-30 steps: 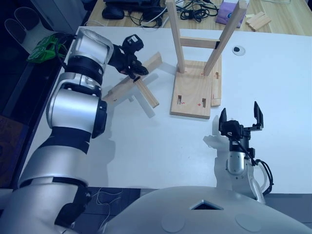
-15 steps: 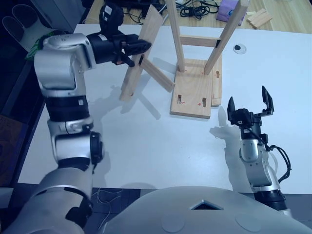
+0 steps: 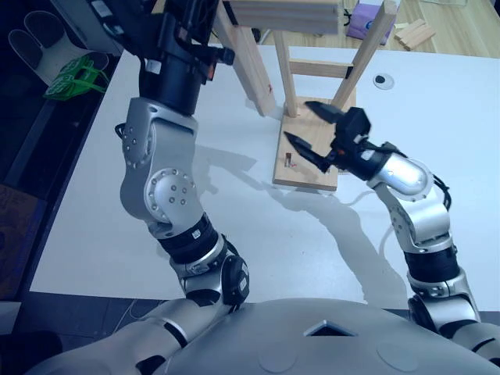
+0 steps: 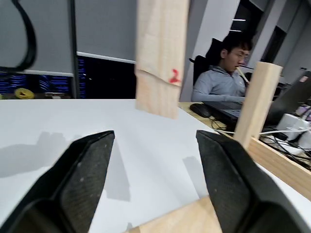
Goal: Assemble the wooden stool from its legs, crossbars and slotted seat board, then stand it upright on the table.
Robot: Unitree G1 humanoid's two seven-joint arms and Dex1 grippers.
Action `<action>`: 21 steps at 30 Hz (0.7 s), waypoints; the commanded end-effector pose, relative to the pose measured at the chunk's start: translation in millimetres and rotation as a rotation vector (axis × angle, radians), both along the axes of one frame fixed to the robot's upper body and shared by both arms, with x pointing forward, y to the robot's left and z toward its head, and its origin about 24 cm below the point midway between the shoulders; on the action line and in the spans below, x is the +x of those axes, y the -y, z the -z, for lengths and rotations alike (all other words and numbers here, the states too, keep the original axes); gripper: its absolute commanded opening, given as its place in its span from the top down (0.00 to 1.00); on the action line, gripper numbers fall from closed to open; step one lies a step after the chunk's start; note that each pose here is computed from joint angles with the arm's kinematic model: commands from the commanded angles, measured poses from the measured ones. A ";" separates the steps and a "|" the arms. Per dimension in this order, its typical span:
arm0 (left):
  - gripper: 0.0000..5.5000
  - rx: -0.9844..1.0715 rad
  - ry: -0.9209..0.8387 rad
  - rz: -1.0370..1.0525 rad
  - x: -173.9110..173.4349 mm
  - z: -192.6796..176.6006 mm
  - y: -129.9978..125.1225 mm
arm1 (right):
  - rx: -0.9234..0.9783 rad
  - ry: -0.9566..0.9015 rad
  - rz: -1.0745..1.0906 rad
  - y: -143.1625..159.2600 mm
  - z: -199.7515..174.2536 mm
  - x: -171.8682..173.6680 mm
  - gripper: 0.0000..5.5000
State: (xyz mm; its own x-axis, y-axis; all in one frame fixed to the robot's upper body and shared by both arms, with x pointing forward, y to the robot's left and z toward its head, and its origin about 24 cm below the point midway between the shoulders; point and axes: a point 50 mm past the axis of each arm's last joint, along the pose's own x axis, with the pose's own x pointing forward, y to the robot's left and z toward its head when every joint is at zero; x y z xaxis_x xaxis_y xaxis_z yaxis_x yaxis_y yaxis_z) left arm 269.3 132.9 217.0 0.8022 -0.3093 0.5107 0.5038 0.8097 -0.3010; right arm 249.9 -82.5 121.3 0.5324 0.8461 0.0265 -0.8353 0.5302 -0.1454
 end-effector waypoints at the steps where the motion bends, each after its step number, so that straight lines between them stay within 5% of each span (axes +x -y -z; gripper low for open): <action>1: 0.81 -0.075 -0.022 0.026 4.4 15.5 19.5 | 0.058 -0.075 -0.221 -31.0 -15.3 -5.6 0.54; 6: 0.81 -0.084 -0.035 0.049 -0.4 24.4 34.7 | 0.022 -0.028 -0.237 -54.7 -18.7 1.9 0.72; 14: 0.81 -0.087 -0.037 0.044 -8.6 19.6 27.0 | -0.072 0.053 -0.005 -44.7 -15.1 38.8 1.00; 21: 0.81 -0.076 -0.080 0.085 -16.0 26.8 25.2 | -0.053 0.068 0.088 -38.3 -18.1 50.7 1.00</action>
